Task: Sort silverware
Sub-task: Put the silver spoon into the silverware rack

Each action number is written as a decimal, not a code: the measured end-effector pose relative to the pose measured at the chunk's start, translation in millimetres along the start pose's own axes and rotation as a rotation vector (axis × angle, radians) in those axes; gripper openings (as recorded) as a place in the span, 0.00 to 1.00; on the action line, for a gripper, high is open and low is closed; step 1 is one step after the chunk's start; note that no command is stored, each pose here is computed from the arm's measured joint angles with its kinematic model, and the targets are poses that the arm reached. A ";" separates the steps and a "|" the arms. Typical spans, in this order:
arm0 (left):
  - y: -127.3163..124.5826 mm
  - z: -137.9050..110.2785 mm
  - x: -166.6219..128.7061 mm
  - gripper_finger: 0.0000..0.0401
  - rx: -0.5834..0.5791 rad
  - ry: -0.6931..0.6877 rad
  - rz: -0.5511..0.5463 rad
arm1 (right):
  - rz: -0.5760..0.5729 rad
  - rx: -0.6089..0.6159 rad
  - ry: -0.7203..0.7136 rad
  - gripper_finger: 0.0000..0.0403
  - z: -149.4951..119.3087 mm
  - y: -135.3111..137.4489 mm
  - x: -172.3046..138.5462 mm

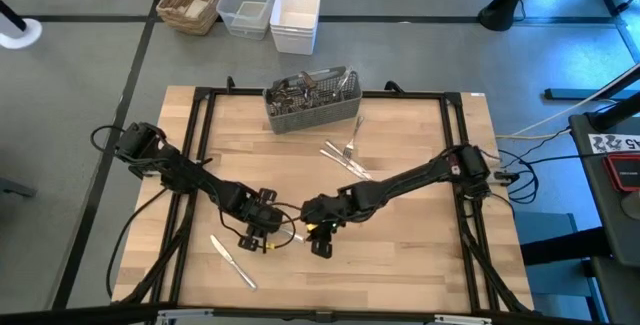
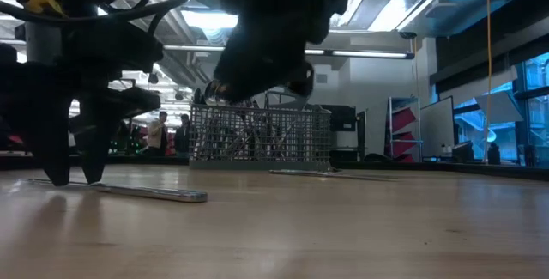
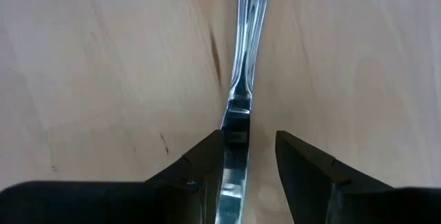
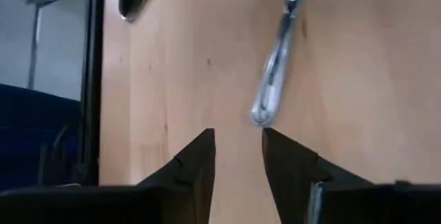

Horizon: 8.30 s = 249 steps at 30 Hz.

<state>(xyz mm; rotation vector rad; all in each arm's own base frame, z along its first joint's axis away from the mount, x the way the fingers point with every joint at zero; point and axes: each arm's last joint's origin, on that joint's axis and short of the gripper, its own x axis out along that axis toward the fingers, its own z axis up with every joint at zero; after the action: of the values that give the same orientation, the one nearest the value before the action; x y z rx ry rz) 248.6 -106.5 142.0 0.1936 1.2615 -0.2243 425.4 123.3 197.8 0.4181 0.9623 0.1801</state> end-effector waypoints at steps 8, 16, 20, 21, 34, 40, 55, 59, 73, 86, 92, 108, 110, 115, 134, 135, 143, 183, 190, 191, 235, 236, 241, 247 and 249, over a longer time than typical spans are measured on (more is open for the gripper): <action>1.0 -1.7 3.4 0.31 0.003 -0.021 0.032 | -0.075 -0.012 -0.021 0.30 -15.7 8.5 28.4; 1.5 -8.8 10.9 0.31 -0.007 -0.062 0.037 | -0.154 -0.028 -0.084 0.30 -28.3 15.4 52.1; 1.6 -9.6 11.7 0.25 0.014 -0.062 0.043 | -0.160 -0.035 -0.088 0.30 -32.1 16.8 58.4; 1.5 -9.3 11.7 0.23 0.018 -0.066 0.042 | -0.168 -0.036 -0.085 0.30 -33.0 16.4 59.3; 0.7 -5.3 12.4 0.01 -0.066 -0.106 0.008 | -0.261 -0.042 -0.144 0.30 -33.9 11.6 66.0; 0.5 -4.7 12.4 0.00 -0.123 -0.112 -0.002 | -0.295 -0.098 -0.132 0.30 -35.1 9.9 65.7; 0.2 -4.7 12.5 0.01 -0.147 -0.112 -0.010 | -0.324 -0.124 -0.090 0.30 -43.4 2.7 79.4; 0.1 -3.8 12.6 0.00 -0.150 -0.123 -0.013 | -0.345 -0.125 -0.089 0.30 -45.4 0.8 83.0; -3.1 0.1 12.3 0.15 -0.141 -0.167 -0.032 | -0.288 -0.064 -0.072 0.13 -46.0 1.0 84.5; -2.9 0.7 12.1 0.32 -0.063 -0.175 -0.016 | -0.296 -0.066 -0.080 0.03 -45.9 0.9 84.5; -1.8 1.6 16.1 0.32 -0.053 -0.174 0.023 | -0.298 -0.066 -0.076 0.03 -46.3 0.6 84.6; 0.9 7.3 28.3 0.28 -0.102 -0.228 0.129 | -0.296 -0.068 -0.073 0.03 -47.1 0.8 85.0; 1.2 7.3 28.2 0.24 -0.109 -0.230 0.141 | -0.293 -0.068 -0.078 0.03 -46.6 1.1 85.0; 1.4 7.0 28.3 0.11 -0.110 -0.229 0.148 | -0.279 -0.066 -0.102 0.03 -44.9 2.2 85.5; 0.5 2.9 28.9 0.02 -0.188 -0.186 0.112 | -0.349 -0.077 0.050 0.03 -28.7 18.4 67.5; 0.3 2.9 28.9 0.02 -0.187 -0.185 0.111 | -0.357 -0.077 0.061 0.03 -28.9 18.1 66.6; -0.4 2.9 28.4 0.03 -0.217 -0.188 0.092 | -0.393 -0.078 0.053 0.03 -28.9 17.3 65.2; -27.3 15.4 12.1 0.31 -0.111 -0.368 0.018 | -0.466 -0.143 0.057 0.01 -41.4 41.6 47.4; -28.3 19.5 10.4 0.31 -0.091 -0.415 0.021 | -0.461 -0.148 0.081 0.02 -45.1 38.9 54.4; -28.3 19.5 10.4 0.31 -0.091 -0.414 0.022 | -0.461 -0.148 0.081 0.02 -45.0 38.9 54.4; -28.2 14.8 33.1 0.31 -0.215 -0.341 0.044 | -0.447 -0.139 0.030 0.01 -49.6 37.1 77.8; -28.2 14.8 33.1 0.31 -0.216 -0.341 0.044 | -0.446 -0.139 0.028 0.01 -49.6 37.1 78.4; -27.6 11.6 34.3 0.31 -0.213 -0.299 0.053 | -0.449 -0.133 0.027 0.01 -50.7 36.0 81.1; -27.1 6.0 35.6 0.21 -0.203 -0.228 0.040 | -0.459 -0.118 0.002 0.01 -50.2 35.8 82.6; -26.9 5.4 35.8 0.15 -0.196 -0.226 0.042 | -0.457 -0.117 -0.009 0.01 -49.5 35.9 83.3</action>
<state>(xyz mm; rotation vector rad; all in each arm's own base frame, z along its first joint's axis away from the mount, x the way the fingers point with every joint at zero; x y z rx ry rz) 256.5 -136.0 108.8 0.0252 1.0464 -0.0822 432.9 196.4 125.2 0.0845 1.0082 -0.1797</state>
